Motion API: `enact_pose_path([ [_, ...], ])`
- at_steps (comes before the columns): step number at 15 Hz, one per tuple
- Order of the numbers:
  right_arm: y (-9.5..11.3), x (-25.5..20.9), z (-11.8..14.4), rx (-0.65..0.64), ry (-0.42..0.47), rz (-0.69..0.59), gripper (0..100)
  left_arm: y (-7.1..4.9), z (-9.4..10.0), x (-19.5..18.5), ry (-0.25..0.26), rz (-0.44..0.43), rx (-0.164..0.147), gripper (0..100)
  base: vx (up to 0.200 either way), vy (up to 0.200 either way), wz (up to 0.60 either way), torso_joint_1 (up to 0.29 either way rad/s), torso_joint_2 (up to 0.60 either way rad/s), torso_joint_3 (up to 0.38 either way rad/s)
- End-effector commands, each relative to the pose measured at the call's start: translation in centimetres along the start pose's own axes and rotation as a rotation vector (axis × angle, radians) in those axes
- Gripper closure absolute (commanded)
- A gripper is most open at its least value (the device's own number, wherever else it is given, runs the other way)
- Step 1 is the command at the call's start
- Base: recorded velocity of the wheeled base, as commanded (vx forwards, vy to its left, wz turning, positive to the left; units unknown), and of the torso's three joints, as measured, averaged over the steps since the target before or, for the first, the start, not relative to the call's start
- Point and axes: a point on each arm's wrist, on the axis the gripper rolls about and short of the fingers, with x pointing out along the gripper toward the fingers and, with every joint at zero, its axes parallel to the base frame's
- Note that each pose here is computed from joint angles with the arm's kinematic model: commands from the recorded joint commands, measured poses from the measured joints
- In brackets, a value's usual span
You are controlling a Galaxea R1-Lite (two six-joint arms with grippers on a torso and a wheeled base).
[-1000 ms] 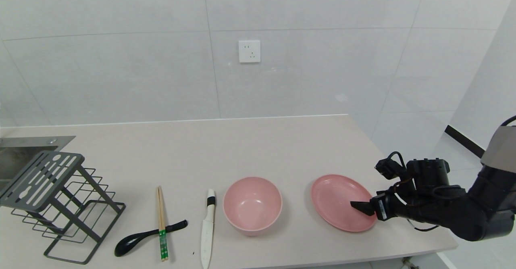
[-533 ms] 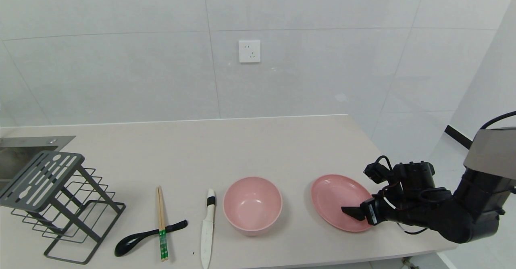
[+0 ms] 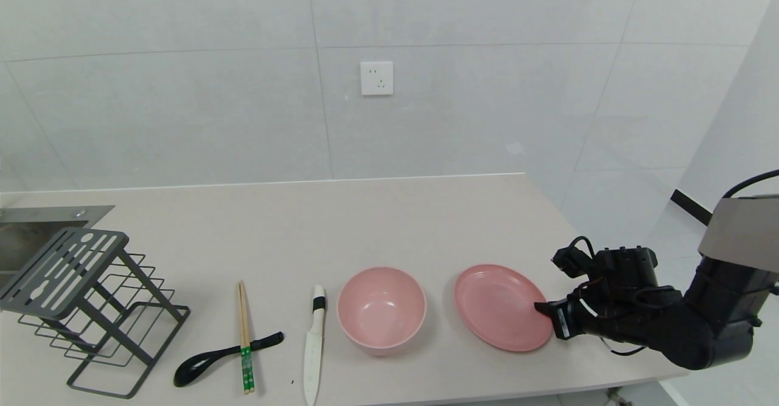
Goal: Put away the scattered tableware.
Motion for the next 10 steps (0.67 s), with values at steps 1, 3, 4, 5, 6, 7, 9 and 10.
enact_pose_path([
  [1, -0.5, -0.2, -0.1, 0.016, 0.005, -0.017, 100, 0.0, 0.0, 0.0, 0.001, 0.001, 0.0, 0, 0.0, 0.0, 0.0, 0.0, 0.0, 0.0],
  [3, -1.1, -1.2, 1.5, 0.005, -0.12, -0.028, 100, 0.0, 0.0, 0.0, 0.001, -0.001, 0.0, 0, 0.0, 0.0, 0.0, 0.0, 0.0, 0.0],
  [4, -1.1, -1.5, 2.0, 0.013, -0.166, -0.008, 100, 0.0, 0.0, 0.0, 0.001, -0.001, 0.0, 0, 0.0, 0.0, 0.0, 0.0, 0.0, 0.0],
  [5, -1.0, -1.7, 2.4, 0.036, -0.201, 0.002, 100, 0.0, 0.0, 0.0, 0.001, -0.001, 0.0, 0, 0.0, 0.0, 0.0, 0.0, 0.0, 0.0],
  [6, -1.0, -1.9, 3.0, 0.064, -0.256, 0.002, 100, 0.0, 0.0, 0.0, 0.001, -0.001, 0.0, 0, 0.0, 0.0, 0.0, 0.0, 0.0, 0.0],
  [7, -0.9, -2.0, 3.3, 0.08, -0.29, 0.006, 100, 0.0, 0.0, 0.0, 0.001, -0.001, 0.0, 0, 0.0, 0.0, 0.0, 0.0, 0.0, 0.0],
  [9, -0.6, -2.9, 4.0, 0.118, -0.44, 0.017, 100, 0.0, 0.0, 0.0, 0.001, 0.001, -0.002, 0, 0.0, 0.0, 0.0, 0.0, 0.0, 0.0],
  [10, -0.5, -3.4, 4.3, 0.129, -0.514, 0.024, 100, 0.0, 0.0, 0.0, 0.001, -0.001, -0.002, 0, 0.0, 0.0, 0.0, 0.0, 0.0, 0.0],
])
